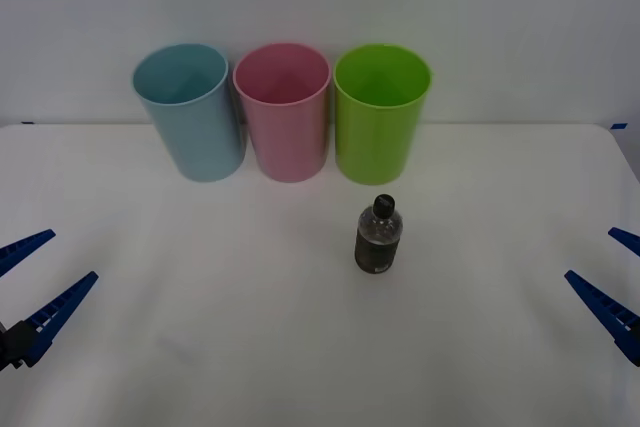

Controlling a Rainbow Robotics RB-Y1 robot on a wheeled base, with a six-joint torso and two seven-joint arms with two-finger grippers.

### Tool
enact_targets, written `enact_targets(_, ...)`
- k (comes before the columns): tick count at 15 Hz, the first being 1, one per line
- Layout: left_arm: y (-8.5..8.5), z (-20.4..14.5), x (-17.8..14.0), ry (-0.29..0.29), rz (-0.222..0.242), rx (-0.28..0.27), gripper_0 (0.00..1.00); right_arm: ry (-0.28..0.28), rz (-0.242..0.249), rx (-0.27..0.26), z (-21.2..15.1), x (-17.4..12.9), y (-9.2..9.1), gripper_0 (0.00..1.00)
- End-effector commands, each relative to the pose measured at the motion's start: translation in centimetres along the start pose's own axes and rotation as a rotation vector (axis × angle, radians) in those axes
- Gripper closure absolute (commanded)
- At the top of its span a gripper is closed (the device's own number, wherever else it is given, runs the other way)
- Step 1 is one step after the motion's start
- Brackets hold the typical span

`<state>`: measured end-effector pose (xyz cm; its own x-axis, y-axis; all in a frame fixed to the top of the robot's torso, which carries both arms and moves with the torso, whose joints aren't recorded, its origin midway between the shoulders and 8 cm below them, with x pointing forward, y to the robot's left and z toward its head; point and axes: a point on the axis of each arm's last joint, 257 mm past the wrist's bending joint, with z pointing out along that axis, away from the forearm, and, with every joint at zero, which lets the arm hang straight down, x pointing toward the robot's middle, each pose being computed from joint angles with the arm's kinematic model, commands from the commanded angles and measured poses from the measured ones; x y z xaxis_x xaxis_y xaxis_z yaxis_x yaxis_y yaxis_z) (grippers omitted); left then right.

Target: Grasp the object on the table and drop it into the matching bin: aluminum can to the light blue bin, PET bottle to the pink bin.

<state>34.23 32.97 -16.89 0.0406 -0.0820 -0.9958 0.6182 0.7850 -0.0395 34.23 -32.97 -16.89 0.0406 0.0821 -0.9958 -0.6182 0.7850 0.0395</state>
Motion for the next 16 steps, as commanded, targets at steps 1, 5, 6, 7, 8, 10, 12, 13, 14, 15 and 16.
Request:
enact_targets(1, 0.0, 0.0, 0.0, 0.0, 0.0, 0.0, 0.0, 0.0, 0.0, 0.0, 0.0, 0.0, 0.0, 0.0)
enact_targets(5, 0.0, 0.0, 0.0, 0.0, 0.0, 0.0, 0.0, 0.047, 0.011, 0.008, -0.7, 1.6, 0.1, 0.0)
enact_targets(6, 0.0, 0.0, 0.0, 0.0, 0.0, 0.0, 0.0, 0.065, 0.009, 0.005, -1.0, 2.0, 0.1, 0.0)
enact_targets(7, 0.0, 0.0, 0.0, 0.0, 0.0, 0.0, 0.0, 0.083, 0.007, 0.0, -1.4, 2.4, 0.3, 0.0)
enact_targets(8, 0.0, 0.0, 0.0, 0.0, 0.0, 0.0, 0.0, 0.098, 0.006, -0.001, -1.8, 2.8, 0.3, 0.0)
enact_targets(10, 0.0, 0.0, 0.0, 0.0, 0.0, 0.0, 0.0, 0.136, 0.011, -0.019, -2.5, 3.9, 1.2, 0.0)
enact_targets(12, 0.0, 0.0, 0.0, 0.0, 0.0, 0.0, 0.0, 0.151, 0.007, -0.042, -2.3, 4.8, 2.1, 0.0)
enact_targets(13, 0.0, 0.0, 0.0, 0.0, 0.0, 0.0, 0.0, 0.155, 0.005, -0.05, -2.0, 5.3, 2.5, 0.0)
enact_targets(14, 0.0, 0.0, 0.0, 0.0, 0.0, 0.0, 0.0, 0.157, 0.005, -0.058, -1.7, 5.8, 2.8, 0.0)
enact_targets(15, 0.0, 0.0, 0.0, 0.0, 0.0, 0.0, 0.0, 0.159, -0.028, -0.067, -1.3, 6.7, 3.1, 0.0)
enact_targets(16, 0.0, 0.0, 0.0, 0.0, 0.0, 0.0, 0.0, 0.163, -0.042, -0.072, -1.0, 7.4, 3.1, 0.0)
